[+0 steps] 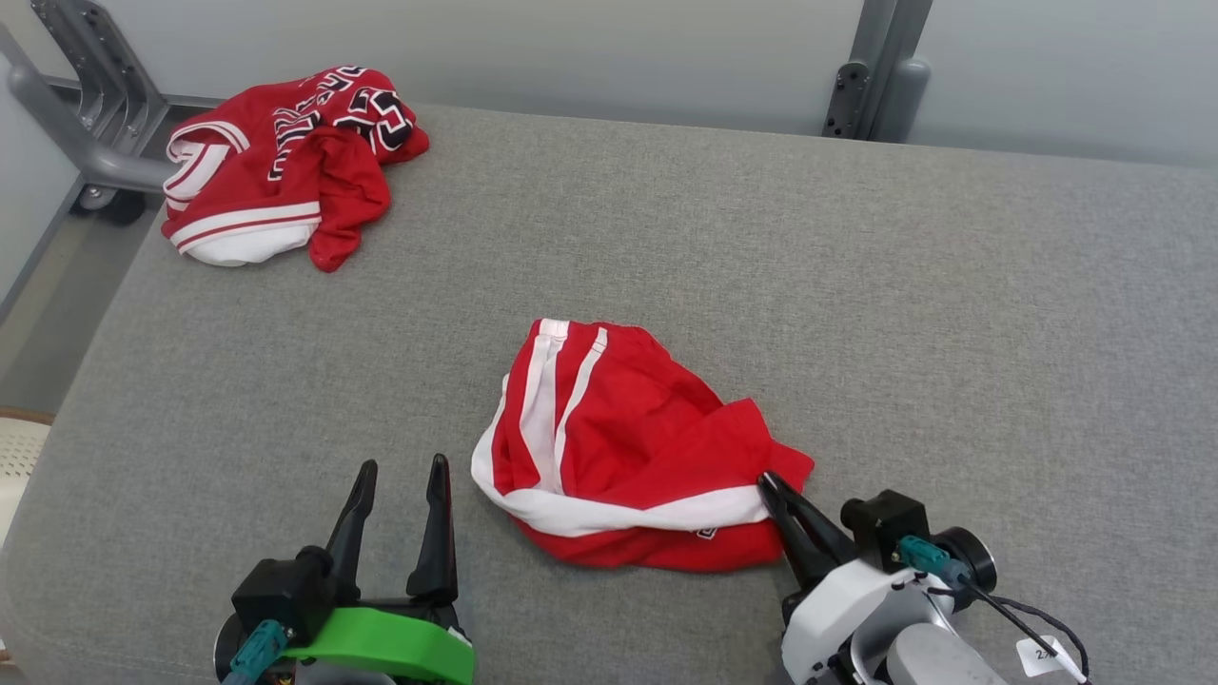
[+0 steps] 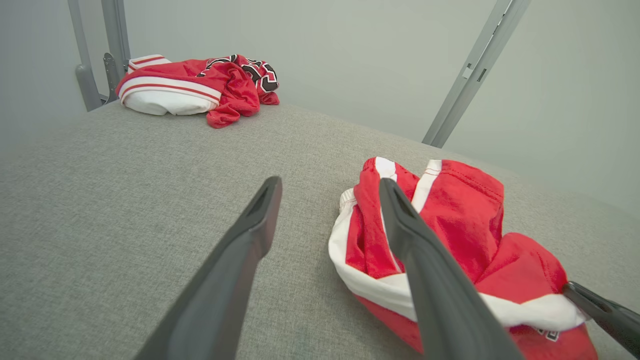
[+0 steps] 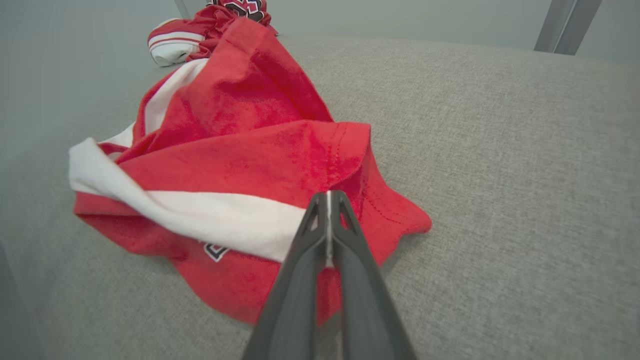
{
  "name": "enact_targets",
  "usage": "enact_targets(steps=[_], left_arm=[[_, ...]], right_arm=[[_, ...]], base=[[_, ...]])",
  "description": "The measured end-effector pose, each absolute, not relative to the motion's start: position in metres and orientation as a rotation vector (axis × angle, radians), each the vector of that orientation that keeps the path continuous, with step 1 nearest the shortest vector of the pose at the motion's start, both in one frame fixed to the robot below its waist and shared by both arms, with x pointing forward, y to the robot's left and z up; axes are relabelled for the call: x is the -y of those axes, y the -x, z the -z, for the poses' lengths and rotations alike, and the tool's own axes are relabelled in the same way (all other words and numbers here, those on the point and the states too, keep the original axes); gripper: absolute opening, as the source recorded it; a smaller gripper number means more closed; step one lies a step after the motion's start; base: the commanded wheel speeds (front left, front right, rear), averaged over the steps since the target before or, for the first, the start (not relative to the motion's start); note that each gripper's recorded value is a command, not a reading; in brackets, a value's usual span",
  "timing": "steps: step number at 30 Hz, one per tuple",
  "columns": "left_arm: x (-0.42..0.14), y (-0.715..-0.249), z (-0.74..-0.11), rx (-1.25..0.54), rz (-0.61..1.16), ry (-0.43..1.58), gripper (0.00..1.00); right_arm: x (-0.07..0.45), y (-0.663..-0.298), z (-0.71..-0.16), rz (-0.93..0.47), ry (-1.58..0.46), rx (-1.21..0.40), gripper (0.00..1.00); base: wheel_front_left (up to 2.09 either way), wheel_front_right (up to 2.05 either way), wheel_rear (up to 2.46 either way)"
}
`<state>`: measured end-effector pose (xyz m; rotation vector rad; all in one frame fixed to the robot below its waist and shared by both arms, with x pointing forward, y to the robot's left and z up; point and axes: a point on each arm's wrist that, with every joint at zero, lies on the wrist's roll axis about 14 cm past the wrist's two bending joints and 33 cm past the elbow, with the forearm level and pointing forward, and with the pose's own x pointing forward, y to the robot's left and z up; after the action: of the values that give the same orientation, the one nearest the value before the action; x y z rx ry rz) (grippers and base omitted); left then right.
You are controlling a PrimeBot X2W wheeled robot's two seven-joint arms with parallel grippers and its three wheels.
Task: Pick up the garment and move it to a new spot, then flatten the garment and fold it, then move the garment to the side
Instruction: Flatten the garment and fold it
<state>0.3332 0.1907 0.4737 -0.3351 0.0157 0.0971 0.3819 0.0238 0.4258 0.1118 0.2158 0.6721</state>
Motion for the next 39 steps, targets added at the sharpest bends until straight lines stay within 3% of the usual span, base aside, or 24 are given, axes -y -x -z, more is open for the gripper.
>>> enact_targets(steps=[4,14,24,31,32,33,34,35,36,39], left_arm=[[-0.188,-0.337,-0.474,-0.015,-0.087,0.336,1.0],[-0.173,-0.348,-0.472,-0.026,-0.037,0.34,1.0],[-0.167,-0.355,-0.47,-0.036,-0.018,0.342,1.0],[-0.161,-0.358,-0.468,-0.044,0.001,0.344,1.0],[-0.16,-0.358,-0.468,-0.045,0.005,0.344,1.0],[-0.159,-0.359,-0.468,-0.046,0.007,0.344,1.0],[-0.158,-0.359,-0.468,-0.046,0.01,0.344,1.0],[-0.158,-0.359,-0.468,-0.047,0.012,0.344,1.0],[-0.157,-0.359,-0.468,-0.047,0.013,0.345,1.0],[-0.156,-0.36,-0.468,-0.046,0.018,0.345,1.0]], right_arm=[[-0.009,-0.397,-0.44,-0.617,-0.127,-0.165,0.0],[0.094,-0.442,-0.471,-0.349,-0.066,-0.039,0.0],[0.17,-0.445,-0.456,-0.16,-0.019,-0.086,0.0],[0.184,-0.435,-0.432,-0.119,-0.011,-0.165,0.0],[0.184,-0.434,-0.43,-0.114,-0.013,-0.171,0.09],[0.185,-0.433,-0.428,-0.109,-0.017,-0.176,0.33],[0.186,-0.432,-0.427,-0.105,-0.019,-0.181,0.49],[0.187,-0.431,-0.425,-0.101,-0.019,-0.184,0.91],[0.189,-0.431,-0.425,-0.095,-0.019,-0.185,1.0],[0.195,-0.43,-0.427,-0.077,-0.015,-0.176,1.0]], base=[[0.0,0.0,0.0],[0.0,0.0,0.0],[0.0,0.0,0.0],[0.0,0.0,0.0],[0.0,0.0,0.0],[0.0,0.0,0.0],[0.0,0.0,0.0],[0.0,0.0,0.0],[0.0,0.0,0.0],[0.0,0.0,0.0]])
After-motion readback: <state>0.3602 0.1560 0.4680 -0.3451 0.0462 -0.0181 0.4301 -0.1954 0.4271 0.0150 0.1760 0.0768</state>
